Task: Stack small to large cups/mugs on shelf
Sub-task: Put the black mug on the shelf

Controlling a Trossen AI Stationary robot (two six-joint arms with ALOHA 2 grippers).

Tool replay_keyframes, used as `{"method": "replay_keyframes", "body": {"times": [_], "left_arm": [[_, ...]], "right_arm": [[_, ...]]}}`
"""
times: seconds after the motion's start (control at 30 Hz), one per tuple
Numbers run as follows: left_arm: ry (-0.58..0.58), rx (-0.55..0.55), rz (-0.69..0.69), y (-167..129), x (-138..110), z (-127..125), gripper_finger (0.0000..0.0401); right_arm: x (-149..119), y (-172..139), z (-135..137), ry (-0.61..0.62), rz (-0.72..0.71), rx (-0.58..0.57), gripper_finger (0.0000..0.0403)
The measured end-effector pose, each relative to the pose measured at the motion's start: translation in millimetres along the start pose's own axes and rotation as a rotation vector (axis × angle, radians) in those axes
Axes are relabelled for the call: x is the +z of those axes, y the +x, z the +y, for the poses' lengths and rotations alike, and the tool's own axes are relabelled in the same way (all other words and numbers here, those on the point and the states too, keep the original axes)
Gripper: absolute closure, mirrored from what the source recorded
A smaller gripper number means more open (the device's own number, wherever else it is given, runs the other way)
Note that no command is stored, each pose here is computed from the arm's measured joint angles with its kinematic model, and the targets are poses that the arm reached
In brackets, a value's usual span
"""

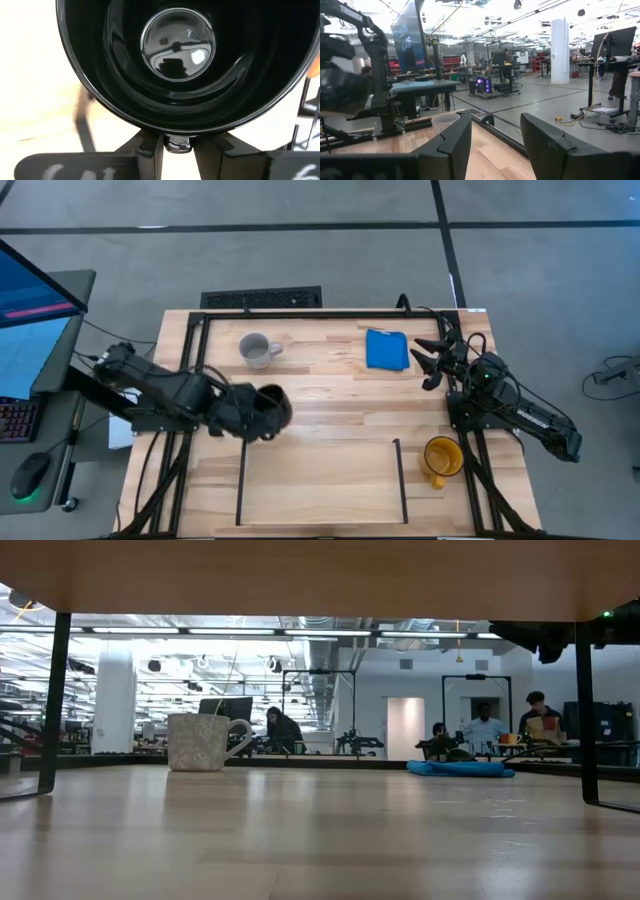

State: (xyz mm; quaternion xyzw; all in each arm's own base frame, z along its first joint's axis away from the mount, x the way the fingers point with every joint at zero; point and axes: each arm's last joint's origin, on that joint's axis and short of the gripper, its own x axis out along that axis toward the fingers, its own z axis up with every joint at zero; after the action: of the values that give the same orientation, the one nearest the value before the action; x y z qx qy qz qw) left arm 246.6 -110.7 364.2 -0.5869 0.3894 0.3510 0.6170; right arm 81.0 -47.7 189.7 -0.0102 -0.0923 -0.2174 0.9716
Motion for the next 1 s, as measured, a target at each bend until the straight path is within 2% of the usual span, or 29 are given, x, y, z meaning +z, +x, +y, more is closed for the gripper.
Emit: {"method": "replay_keyframes", "body": {"times": [0.2, 0.37, 0.53, 0.73, 0.83, 1.0], "left_arm": [[0.035, -0.070, 0.064, 15.9, -28.1, -11.3, 0.0337], [0.031, -0.122, 0.108, 13.2, -45.7, -11.0, 0.0337], [0.067, -0.080, 0.074, -2.1, -58.0, -4.7, 0.0337], [0.168, -0.169, 0.014, -28.1, -73.2, -17.2, 0.0337], [0.207, -0.099, 0.018, -27.2, -79.5, -20.8, 0.0337], [0.225, 0.056, 0.060, -22.4, -92.3, -24.8, 0.0337]], "right_arm": [[0.0, 0.0, 0.0, 0.000, 0.000, 0.000, 0.0211], [0.0, 0.0, 0.0, 0.015, 0.000, 0.002, 0.0209], [-3.7, 0.0, -0.1, 0.016, 0.038, 0.000, 0.0211], [-14.1, -0.9, -0.5, 0.038, 0.145, -0.006, 0.0211], [-18.8, -1.7, -0.6, 0.087, 0.194, -0.013, 0.0210], [-18.5, -1.7, -0.5, 0.121, 0.190, -0.015, 0.0210]]}}
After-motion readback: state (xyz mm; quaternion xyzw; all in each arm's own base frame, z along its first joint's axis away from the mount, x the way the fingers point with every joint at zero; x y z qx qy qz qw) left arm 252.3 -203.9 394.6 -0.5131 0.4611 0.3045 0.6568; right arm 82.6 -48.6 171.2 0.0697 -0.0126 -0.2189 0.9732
